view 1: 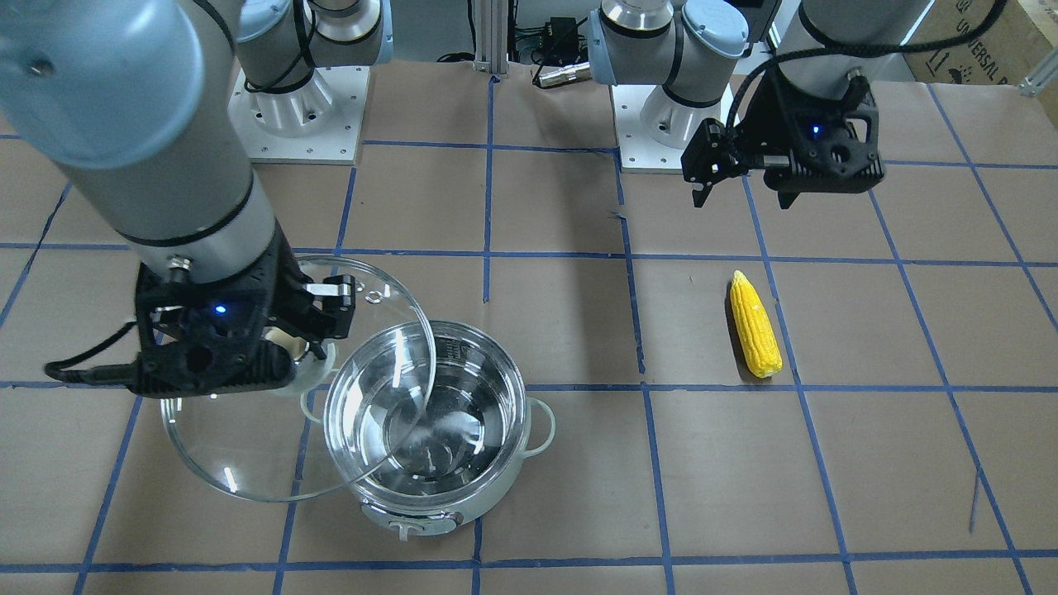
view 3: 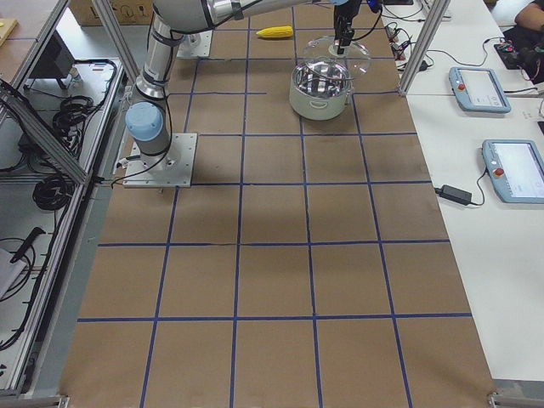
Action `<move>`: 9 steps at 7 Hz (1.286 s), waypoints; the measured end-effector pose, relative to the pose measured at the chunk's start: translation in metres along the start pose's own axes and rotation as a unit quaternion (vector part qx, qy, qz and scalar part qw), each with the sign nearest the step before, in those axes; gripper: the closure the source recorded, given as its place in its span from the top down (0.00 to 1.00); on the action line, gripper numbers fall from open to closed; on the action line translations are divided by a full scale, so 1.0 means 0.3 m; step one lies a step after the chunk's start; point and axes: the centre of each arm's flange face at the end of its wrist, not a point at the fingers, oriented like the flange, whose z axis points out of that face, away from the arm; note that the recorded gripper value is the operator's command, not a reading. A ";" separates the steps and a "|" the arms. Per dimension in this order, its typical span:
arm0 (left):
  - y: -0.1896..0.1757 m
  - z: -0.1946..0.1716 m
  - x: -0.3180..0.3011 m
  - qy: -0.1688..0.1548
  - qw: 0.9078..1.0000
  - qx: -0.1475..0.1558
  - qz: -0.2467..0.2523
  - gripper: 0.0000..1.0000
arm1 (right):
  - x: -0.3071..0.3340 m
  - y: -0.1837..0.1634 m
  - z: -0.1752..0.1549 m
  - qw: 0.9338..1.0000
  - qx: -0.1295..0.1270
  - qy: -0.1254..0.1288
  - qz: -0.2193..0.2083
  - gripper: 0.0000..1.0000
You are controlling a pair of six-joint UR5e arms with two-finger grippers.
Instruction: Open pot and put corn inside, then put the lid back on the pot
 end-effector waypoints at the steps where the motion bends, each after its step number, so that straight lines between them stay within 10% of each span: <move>1: -0.064 0.135 -0.098 0.006 1.000 -0.016 0.010 1.00 | 0.076 0.038 -0.056 1.000 -0.001 0.000 -0.007 0.19; 7: -0.123 0.861 -0.472 0.015 0.998 -0.014 0.067 0.99 | 0.189 0.444 -0.285 1.000 -0.025 -0.005 -0.005 0.16; 9: -0.107 0.949 -0.476 0.019 0.997 -0.021 0.067 0.71 | 0.180 0.518 -0.165 1.000 -0.008 -0.004 -0.004 0.14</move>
